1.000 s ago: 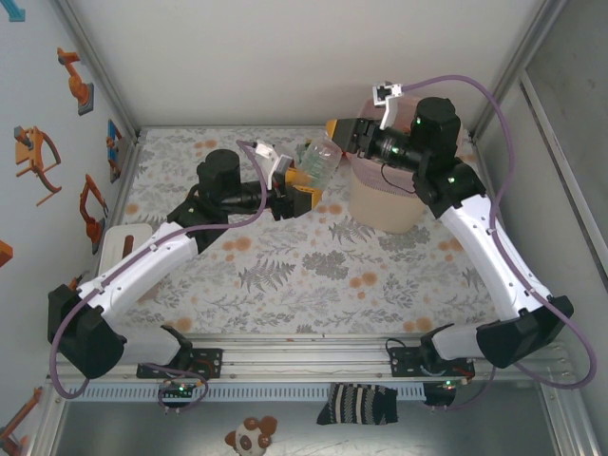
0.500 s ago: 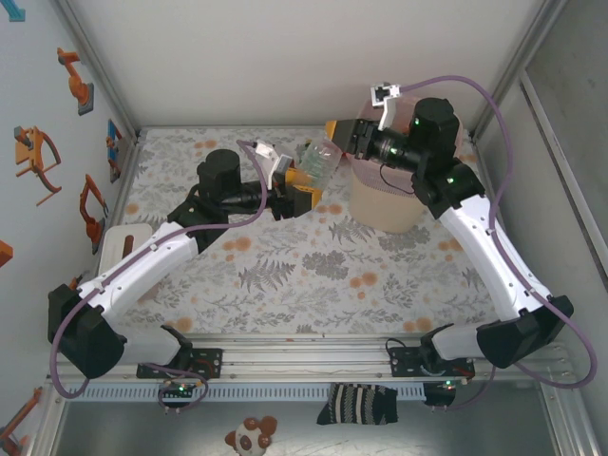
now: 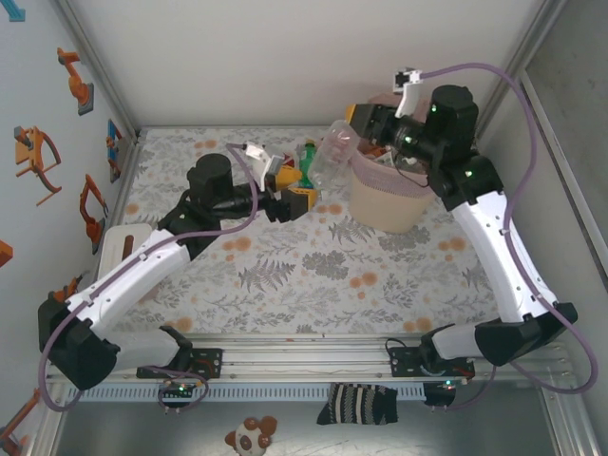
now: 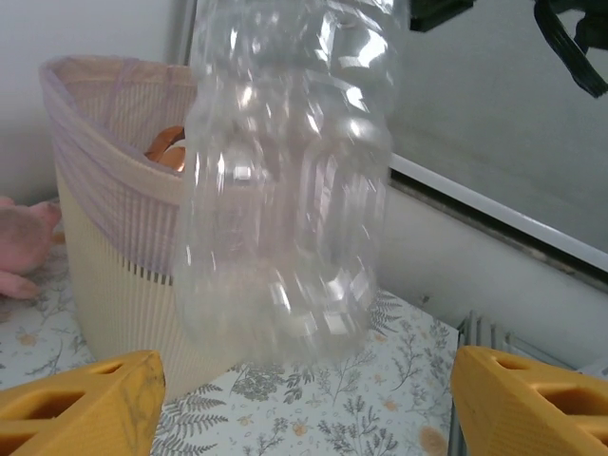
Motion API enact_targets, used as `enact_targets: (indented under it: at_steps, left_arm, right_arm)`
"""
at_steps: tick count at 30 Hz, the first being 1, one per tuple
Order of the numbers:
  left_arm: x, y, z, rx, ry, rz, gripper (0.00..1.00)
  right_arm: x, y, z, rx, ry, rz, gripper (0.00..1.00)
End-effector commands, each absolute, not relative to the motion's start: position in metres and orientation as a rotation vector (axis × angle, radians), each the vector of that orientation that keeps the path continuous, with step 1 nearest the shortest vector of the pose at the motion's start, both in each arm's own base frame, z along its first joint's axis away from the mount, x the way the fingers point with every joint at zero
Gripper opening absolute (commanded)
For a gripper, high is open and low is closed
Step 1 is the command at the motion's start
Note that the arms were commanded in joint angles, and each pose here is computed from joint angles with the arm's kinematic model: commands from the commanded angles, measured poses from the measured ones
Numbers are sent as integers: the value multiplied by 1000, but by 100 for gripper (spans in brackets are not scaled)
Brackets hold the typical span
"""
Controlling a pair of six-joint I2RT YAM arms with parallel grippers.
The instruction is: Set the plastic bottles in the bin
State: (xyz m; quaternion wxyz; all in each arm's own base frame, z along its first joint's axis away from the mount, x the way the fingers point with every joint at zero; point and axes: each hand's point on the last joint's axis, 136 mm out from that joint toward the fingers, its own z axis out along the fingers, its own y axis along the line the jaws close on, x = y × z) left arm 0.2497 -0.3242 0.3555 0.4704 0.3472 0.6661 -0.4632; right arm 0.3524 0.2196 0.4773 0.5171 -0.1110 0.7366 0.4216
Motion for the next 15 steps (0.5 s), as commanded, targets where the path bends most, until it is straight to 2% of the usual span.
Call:
enact_targets:
  at_steps: [1,9,15]
  left_arm:
    - [244,-315,358,851,1617,-1088,79]
    - [240,-305,357,841,1621,-1057,79]
    - [239,-302,355,835,1629,-1046,79]
  right_arm:
    - [370,188,488,-206,1761,865,25]
    - [416,100,485,-47,1838,496,24]
    - [437,54,453,8,1972,237,24]
